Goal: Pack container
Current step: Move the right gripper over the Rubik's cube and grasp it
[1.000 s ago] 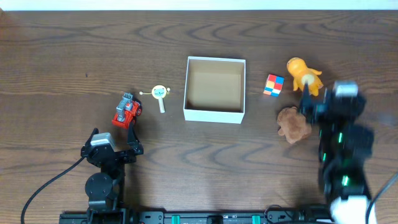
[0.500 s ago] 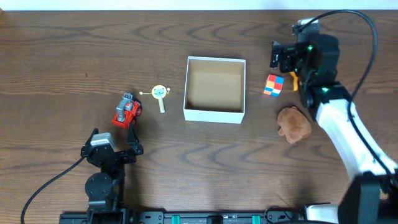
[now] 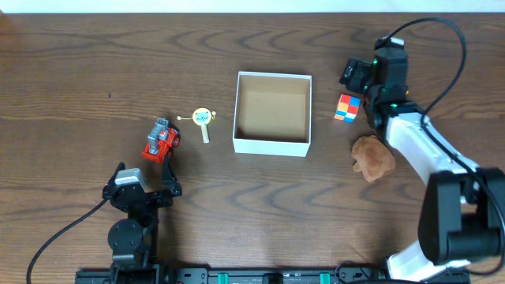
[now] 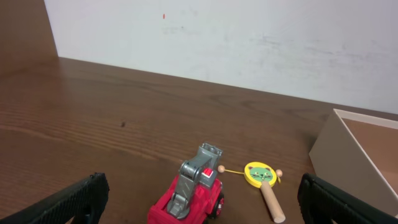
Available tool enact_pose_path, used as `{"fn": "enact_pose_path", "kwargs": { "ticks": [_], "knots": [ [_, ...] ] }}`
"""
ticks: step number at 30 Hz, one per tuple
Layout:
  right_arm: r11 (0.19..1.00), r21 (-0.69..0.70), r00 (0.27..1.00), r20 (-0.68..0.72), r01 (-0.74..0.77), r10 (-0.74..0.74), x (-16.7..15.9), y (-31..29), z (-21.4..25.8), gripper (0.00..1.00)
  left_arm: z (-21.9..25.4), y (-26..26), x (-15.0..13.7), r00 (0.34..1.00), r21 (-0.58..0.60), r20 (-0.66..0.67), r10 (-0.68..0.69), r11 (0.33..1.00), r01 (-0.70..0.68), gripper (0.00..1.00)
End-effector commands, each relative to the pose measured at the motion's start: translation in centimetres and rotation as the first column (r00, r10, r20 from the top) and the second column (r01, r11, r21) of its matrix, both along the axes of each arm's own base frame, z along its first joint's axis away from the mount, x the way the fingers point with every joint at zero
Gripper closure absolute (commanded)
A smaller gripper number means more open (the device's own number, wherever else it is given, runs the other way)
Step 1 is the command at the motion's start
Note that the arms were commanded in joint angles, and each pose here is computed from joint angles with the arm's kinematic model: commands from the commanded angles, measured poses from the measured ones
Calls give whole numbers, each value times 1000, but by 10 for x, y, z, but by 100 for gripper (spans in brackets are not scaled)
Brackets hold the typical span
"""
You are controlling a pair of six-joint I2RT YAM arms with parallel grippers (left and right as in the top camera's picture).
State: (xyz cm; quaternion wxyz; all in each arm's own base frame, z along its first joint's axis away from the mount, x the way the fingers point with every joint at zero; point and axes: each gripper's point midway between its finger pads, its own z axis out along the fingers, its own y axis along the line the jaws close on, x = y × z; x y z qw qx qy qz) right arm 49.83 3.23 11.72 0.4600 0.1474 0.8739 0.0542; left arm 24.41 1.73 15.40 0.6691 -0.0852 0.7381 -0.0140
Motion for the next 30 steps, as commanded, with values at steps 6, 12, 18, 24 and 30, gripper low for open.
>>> {"fn": "enact_pose_path", "kwargs": {
  "ticks": [6, 12, 18, 24, 30],
  "knots": [
    [999, -22, 997, -64, 41, -42, 4, 18, -46, 23, -19, 0, -1, 998, 13, -59, 0, 1000, 1, 2],
    [993, -88, 989, -118, 84, -94, 0, 6, -74, 20, -19, 0, -1, 998, 13, -59, 0, 1000, 1, 2],
    [990, -128, 983, -167, 57, -78, -4, 2, -96, 21, -19, 0, -1, 998, 13, -59, 0, 1000, 1, 2],
    [990, -129, 983, -168, 58, -79, -4, 2, -98, 43, -19, 0, -1, 998, 13, -59, 0, 1000, 1, 2],
    [990, -128, 984, -160, 59, -79, -2, 2, -96, 56, -19, 0, -1, 998, 13, -59, 0, 1000, 1, 2]
  ]
}}
